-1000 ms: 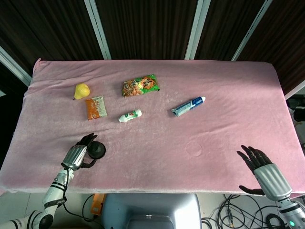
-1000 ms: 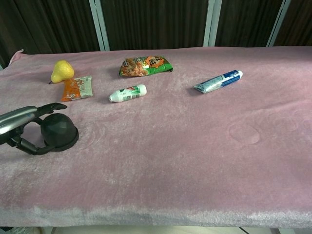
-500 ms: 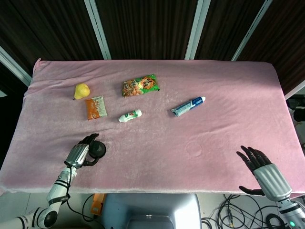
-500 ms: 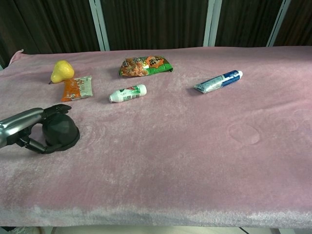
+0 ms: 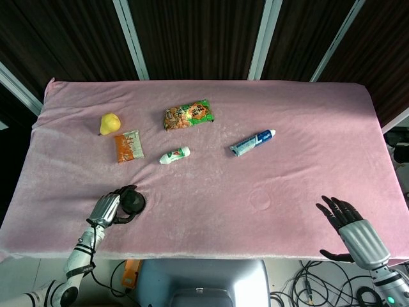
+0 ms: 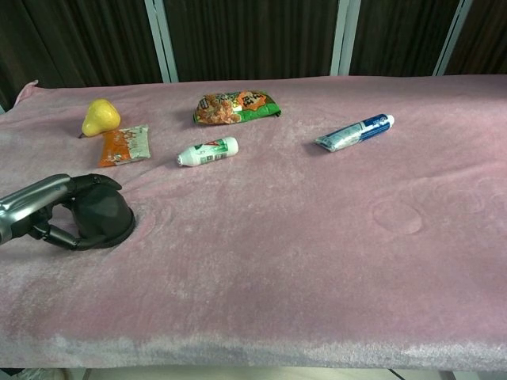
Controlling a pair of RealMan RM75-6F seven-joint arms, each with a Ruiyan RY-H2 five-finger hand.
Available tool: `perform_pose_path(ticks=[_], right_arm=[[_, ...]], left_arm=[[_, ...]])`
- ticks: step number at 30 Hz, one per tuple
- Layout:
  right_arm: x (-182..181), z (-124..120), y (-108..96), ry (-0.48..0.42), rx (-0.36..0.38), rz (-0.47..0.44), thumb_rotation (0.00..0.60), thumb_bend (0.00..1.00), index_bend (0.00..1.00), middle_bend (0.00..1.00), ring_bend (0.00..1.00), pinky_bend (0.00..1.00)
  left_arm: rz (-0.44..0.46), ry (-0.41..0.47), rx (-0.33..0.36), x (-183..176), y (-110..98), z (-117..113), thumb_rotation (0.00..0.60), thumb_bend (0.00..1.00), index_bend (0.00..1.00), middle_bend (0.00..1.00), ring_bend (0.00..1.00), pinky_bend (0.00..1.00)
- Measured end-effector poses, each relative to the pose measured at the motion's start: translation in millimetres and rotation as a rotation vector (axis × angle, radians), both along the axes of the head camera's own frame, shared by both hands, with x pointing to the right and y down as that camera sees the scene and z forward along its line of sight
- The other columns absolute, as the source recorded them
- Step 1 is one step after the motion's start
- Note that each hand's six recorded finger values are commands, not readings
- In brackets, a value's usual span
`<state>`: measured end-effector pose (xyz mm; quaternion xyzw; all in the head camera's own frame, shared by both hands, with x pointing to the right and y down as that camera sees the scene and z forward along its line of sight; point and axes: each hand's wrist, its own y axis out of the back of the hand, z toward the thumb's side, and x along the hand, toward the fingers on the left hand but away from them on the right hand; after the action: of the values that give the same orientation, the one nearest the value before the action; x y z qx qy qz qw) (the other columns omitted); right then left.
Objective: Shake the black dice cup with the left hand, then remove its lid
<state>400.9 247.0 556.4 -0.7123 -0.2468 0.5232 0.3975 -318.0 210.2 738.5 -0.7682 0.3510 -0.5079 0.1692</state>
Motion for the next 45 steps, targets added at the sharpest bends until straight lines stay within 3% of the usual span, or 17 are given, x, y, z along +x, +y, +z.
perform_pose_path(ticks=[6,12,15,21,24,27,30,34,38,41,45], right_arm=[[0,1,0,0.002,-0.003,0.0,0.6,0.0,0.0,0.0,0.07,0.25],[-1,1,0,0.003,-0.008,-0.006,0.6,0.0,0.0,0.0,0.07,0.25],[-1,1,1,0.0,-0.013,-0.012,0.6,0.0,0.0,0.0,0.07,0.25],[-1,0,1,-0.003,-0.01,-0.015,0.6,0.0,0.0,0.0,0.07,0.25],[-1,2,0,0.006,-0.009,-0.005,0.6,0.0,0.0,0.0,0.07,0.25],[-1,3,-1,0.013,-0.011,0.001,0.6,0.0,0.0,0.0,0.07,0.25],[-2,3,-1,0.014,-0.015,-0.002,0.6,0.0,0.0,0.0,0.07,0.25],[-2,3,-1,0.013,-0.016,-0.004,0.6,0.0,0.0,0.0,0.07,0.25],[-2,3,-1,0.011,-0.017,-0.004,0.6,0.0,0.0,0.0,0.07,0.25],[-1,2,-1,0.01,-0.015,-0.003,0.6,0.0,0.0,0.0,0.07,0.25],[0,1,-1,0.007,-0.012,0.001,0.6,0.0,0.0,0.0,0.07,0.25]], left_arm=[[-0.006,0.02,0.059,-1,-5,-13,0.6,0.31,0.23,0.37,0.5,0.48],[-0.002,0.011,0.162,-7,-14,-33,0.6,0.32,0.23,0.37,0.5,0.48],[0.007,-0.033,0.231,-14,-21,-43,0.6,0.32,0.25,0.38,0.51,0.49],[0.069,-0.265,0.449,-41,-42,-64,0.6,0.32,0.34,0.44,0.55,0.52],[0.077,-0.296,0.476,-46,-45,-70,0.6,0.32,0.36,0.46,0.57,0.53],[0.042,-0.208,0.448,-43,-43,-75,0.6,0.32,0.37,0.46,0.57,0.54],[-0.02,-0.03,0.379,-36,-40,-80,0.6,0.32,0.38,0.47,0.57,0.55],[-0.108,0.277,0.216,-21,-31,-87,0.6,0.32,0.41,0.48,0.59,0.55],[-0.163,0.515,0.02,-3,-19,-90,0.6,0.32,0.42,0.49,0.59,0.56],[-0.206,0.607,-0.069,3,-13,-89,0.6,0.33,0.44,0.49,0.59,0.56],[-0.228,0.62,-0.081,2,-13,-86,0.6,0.33,0.45,0.49,0.59,0.55]])
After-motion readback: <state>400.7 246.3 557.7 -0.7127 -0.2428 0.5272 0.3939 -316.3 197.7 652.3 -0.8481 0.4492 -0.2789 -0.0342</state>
